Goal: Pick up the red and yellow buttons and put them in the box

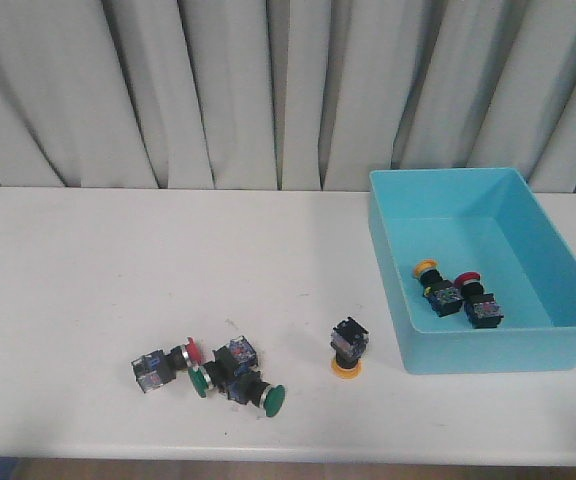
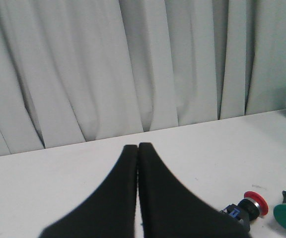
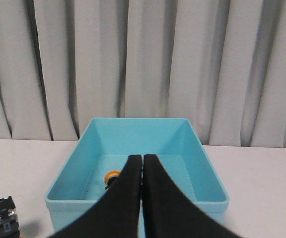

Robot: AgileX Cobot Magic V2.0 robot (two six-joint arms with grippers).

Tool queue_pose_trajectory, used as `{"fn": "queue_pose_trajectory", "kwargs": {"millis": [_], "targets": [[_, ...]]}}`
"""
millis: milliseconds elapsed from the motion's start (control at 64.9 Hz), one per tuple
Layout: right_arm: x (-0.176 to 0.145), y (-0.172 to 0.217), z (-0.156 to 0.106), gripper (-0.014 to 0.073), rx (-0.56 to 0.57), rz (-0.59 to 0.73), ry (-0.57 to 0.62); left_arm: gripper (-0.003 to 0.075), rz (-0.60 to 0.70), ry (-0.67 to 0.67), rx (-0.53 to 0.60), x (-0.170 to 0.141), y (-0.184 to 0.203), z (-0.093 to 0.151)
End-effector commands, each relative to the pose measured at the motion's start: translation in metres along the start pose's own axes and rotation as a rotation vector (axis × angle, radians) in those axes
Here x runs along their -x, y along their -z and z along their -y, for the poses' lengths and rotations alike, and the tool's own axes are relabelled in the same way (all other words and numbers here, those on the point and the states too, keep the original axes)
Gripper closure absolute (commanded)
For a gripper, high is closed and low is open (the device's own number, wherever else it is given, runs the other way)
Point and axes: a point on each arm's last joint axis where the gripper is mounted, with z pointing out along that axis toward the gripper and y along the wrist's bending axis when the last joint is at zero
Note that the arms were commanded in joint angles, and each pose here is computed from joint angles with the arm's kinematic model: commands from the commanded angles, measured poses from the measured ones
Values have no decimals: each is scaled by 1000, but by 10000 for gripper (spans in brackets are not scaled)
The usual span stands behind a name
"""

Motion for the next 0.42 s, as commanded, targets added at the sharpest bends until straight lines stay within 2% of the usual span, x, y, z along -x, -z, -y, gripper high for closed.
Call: {"fn": "queue_pose_trajectory", "kwargs": {"millis": [0, 401], "targets": [[2, 1, 0, 599, -7, 45, 14, 727, 39, 19, 2, -9, 0, 0], [1, 1, 0, 599, -7, 33, 14, 727, 39, 19, 2, -9, 0, 0]]}}
